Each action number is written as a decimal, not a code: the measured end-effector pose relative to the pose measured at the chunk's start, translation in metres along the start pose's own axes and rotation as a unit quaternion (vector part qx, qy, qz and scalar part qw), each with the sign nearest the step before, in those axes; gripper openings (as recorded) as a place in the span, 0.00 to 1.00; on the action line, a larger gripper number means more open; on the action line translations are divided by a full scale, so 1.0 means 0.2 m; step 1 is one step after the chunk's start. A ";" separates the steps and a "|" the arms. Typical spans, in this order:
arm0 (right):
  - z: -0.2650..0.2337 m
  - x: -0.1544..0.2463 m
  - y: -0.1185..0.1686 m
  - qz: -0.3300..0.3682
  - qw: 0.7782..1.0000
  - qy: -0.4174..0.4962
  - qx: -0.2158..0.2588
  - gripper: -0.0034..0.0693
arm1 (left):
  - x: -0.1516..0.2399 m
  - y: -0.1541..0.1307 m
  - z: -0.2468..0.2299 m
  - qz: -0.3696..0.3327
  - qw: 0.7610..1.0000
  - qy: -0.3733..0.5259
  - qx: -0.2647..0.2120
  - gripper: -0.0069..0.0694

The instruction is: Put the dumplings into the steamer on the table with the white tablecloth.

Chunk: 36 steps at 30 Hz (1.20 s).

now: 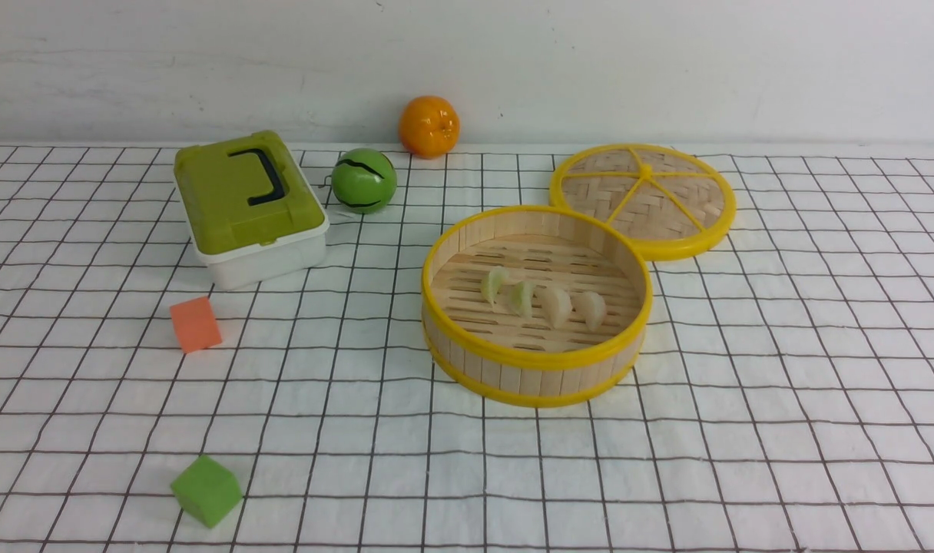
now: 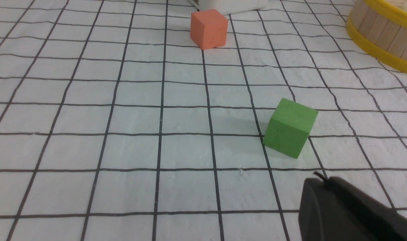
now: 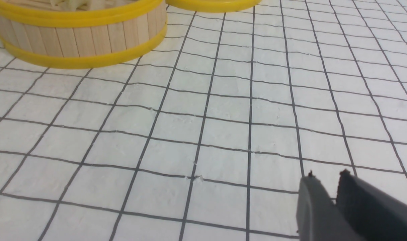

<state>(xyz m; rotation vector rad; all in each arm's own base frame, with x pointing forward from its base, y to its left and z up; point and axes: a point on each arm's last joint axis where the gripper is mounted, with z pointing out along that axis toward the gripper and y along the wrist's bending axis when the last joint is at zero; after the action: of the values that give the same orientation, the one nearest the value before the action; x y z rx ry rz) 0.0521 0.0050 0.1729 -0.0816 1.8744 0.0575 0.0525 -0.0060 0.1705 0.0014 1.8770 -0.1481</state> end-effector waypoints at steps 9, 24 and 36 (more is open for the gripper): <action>0.00 0.00 0.00 0.000 1.000 0.000 0.000 0.21 | 0.00 0.00 0.00 0.000 1.000 0.000 0.000 0.07; 0.00 0.00 0.00 0.000 1.000 0.000 0.000 0.22 | 0.00 0.00 0.00 0.000 1.000 0.000 0.000 0.08; 0.00 0.00 0.00 0.000 1.000 0.000 0.000 0.25 | 0.00 0.00 0.00 0.000 1.000 0.000 0.000 0.08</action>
<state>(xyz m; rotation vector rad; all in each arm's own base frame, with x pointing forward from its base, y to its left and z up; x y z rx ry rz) 0.0521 0.0050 0.1729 -0.0816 1.8744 0.0575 0.0525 -0.0060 0.1705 0.0008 1.8780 -0.1489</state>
